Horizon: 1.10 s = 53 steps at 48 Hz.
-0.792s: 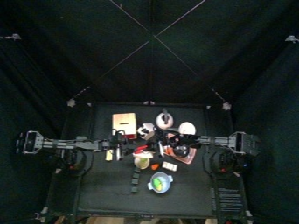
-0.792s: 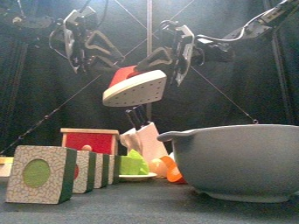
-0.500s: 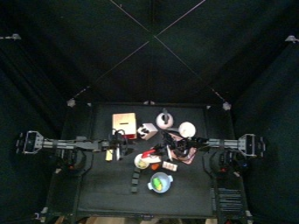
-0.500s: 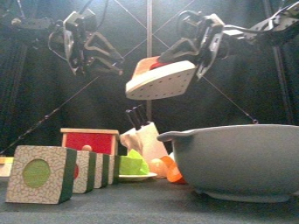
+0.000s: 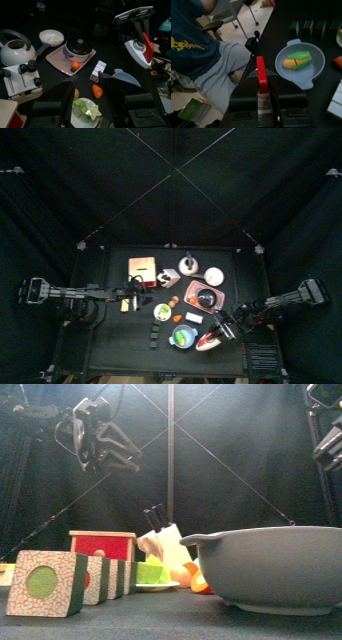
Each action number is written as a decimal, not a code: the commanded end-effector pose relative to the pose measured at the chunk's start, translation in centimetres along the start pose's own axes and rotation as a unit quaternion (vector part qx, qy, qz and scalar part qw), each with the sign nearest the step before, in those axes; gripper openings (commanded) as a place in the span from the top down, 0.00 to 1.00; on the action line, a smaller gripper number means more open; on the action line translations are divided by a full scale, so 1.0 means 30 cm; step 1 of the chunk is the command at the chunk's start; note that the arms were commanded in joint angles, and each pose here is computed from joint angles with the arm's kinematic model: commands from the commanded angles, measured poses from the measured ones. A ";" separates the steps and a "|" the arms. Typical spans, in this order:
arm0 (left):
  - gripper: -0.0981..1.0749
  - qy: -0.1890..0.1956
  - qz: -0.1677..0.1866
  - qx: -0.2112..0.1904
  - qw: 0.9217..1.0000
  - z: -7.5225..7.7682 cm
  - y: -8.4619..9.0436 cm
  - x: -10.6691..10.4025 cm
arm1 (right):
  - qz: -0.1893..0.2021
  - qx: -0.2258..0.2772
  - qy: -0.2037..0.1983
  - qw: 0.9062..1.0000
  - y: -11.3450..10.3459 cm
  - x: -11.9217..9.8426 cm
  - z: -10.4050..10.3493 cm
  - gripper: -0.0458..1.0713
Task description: Place iron right of bowl
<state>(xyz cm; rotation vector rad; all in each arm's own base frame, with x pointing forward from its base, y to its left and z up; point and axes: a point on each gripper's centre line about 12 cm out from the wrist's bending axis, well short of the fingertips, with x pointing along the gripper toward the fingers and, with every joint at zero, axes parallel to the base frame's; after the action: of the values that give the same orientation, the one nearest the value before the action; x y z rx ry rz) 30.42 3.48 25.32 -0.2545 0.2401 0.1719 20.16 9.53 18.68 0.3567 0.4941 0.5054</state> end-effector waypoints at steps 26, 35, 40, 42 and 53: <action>0.24 0.017 0.014 -0.003 1.000 -0.013 0.020 0.075 | -0.082 -0.005 0.069 0.994 -0.036 0.060 -0.036 0.29; 0.24 0.022 0.015 -0.004 1.000 -0.025 0.023 0.072 | -0.101 -0.022 0.055 0.993 -0.037 0.052 0.008 0.27; 0.24 0.028 0.017 -0.007 0.999 -0.045 0.027 0.067 | -0.122 -0.032 0.038 0.991 -0.040 0.041 0.056 0.27; 0.24 0.031 0.018 -0.009 0.999 -0.053 0.029 0.065 | -0.130 -0.037 0.034 0.990 -0.043 0.034 0.067 0.27; 0.24 0.030 0.021 -0.019 0.999 -0.051 0.031 0.064 | -0.136 -0.039 0.027 0.990 -0.047 0.032 0.087 0.27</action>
<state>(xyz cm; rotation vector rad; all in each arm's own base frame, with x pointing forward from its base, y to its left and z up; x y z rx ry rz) 31.48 4.13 22.41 -0.2826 0.3295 0.2076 22.21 8.27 18.65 0.1918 0.6006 0.2647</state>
